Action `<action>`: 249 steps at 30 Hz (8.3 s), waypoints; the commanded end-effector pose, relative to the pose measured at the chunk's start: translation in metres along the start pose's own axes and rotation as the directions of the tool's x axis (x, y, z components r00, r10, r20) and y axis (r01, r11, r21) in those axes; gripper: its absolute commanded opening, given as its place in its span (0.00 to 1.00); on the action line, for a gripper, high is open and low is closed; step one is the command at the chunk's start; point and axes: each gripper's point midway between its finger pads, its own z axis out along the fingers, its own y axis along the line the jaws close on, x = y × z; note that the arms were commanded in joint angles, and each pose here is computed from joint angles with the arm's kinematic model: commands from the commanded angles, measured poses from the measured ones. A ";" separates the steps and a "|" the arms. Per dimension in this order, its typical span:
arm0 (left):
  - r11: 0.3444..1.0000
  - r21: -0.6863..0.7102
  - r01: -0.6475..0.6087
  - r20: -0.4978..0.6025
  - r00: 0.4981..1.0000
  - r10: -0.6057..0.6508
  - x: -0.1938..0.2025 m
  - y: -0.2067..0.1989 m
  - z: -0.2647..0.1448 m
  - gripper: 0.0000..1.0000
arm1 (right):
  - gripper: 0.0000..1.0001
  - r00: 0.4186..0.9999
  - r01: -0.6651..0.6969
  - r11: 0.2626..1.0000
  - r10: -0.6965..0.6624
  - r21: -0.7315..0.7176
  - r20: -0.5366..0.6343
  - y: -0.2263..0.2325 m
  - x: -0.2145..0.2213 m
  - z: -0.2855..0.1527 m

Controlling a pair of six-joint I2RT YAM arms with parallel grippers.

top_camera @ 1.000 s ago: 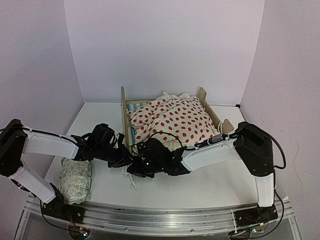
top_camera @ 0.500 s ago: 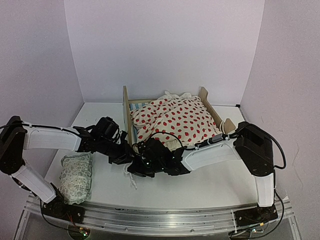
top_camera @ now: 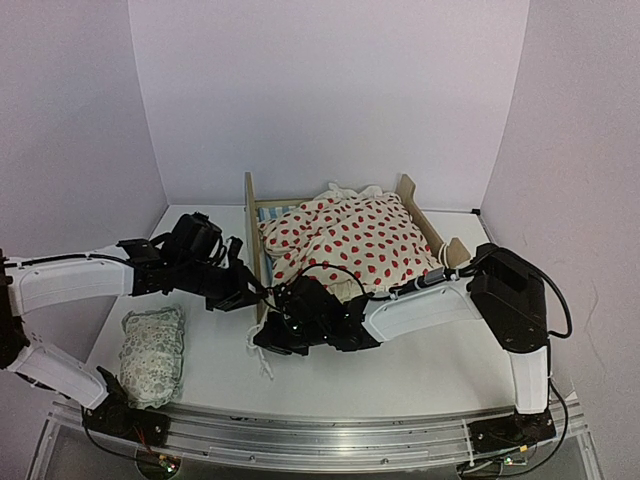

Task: Set up the pet bed
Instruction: Tie the left ropes of the mattress closest to the robot on the bed frame base.

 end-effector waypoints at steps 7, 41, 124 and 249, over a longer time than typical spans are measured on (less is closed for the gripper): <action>0.989 -0.126 0.079 -0.005 0.997 -0.080 0.029 0.048 -0.019 0.18 | 0.00 0.992 0.007 0.998 -0.015 -0.062 -0.125 0.021 0.028 -0.005; 0.990 -0.037 0.136 -0.066 0.988 -0.138 0.048 0.063 0.025 0.08 | 0.00 0.992 0.009 0.998 -0.017 -0.062 -0.124 0.020 0.027 -0.006; 0.917 0.295 0.268 -0.144 0.961 -0.234 0.030 0.051 0.041 0.25 | 0.00 0.990 0.002 0.991 -0.020 -0.132 -0.140 0.032 0.010 -0.013; 0.868 0.424 0.260 -0.136 0.965 -0.223 0.011 0.012 0.026 0.03 | 0.38 0.952 -0.246 0.969 0.244 -0.010 0.187 -0.018 -0.064 -0.022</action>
